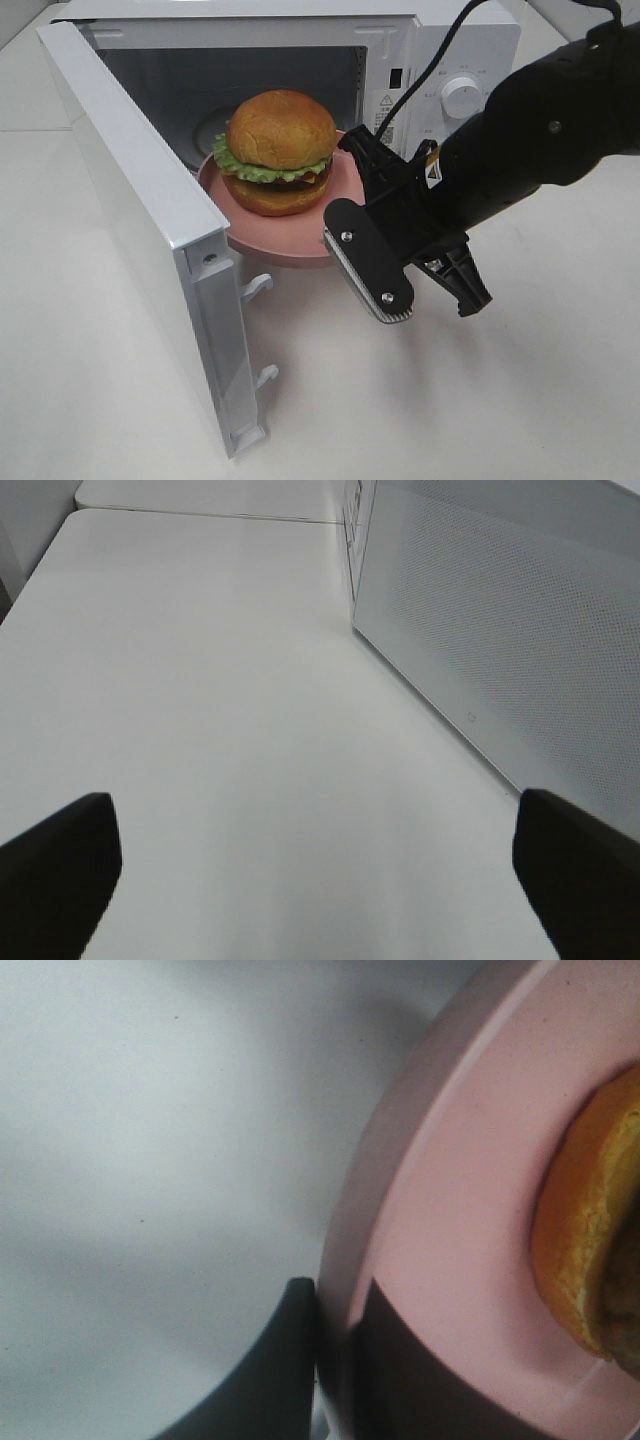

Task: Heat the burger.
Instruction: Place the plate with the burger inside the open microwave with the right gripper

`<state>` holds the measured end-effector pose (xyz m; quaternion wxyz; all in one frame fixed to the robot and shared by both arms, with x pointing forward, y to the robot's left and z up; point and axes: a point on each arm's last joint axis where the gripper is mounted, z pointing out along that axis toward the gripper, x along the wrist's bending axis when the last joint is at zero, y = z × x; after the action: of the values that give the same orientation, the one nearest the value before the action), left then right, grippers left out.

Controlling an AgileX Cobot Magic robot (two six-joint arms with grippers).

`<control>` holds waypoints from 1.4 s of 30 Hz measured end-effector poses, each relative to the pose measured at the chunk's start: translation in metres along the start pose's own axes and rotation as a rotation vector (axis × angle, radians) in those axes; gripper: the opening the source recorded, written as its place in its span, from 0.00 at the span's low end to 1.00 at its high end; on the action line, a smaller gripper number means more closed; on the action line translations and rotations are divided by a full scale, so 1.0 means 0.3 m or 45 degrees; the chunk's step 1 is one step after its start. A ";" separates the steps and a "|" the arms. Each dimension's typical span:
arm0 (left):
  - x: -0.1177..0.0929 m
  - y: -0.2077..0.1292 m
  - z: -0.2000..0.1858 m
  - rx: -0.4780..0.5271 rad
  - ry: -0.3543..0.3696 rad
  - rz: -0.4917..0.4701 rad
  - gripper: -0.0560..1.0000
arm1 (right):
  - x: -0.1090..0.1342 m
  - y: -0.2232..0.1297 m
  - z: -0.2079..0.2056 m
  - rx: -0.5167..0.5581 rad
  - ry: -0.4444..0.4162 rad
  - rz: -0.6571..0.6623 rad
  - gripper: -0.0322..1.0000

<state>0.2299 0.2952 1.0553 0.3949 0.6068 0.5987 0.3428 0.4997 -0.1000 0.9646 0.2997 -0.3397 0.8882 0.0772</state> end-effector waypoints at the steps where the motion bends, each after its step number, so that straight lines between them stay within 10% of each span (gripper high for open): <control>1: 0.000 0.000 0.000 0.000 0.000 0.000 0.99 | 0.000 0.000 0.000 0.000 0.000 0.000 0.10; 42: 0.000 0.000 0.000 0.000 0.000 0.000 0.99 | -0.193 -0.016 0.235 0.021 0.022 0.120 0.10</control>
<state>0.2299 0.2952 1.0553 0.3949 0.6068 0.5987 0.3428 0.5708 -0.0473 0.9418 0.2909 -0.2956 0.9064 0.0809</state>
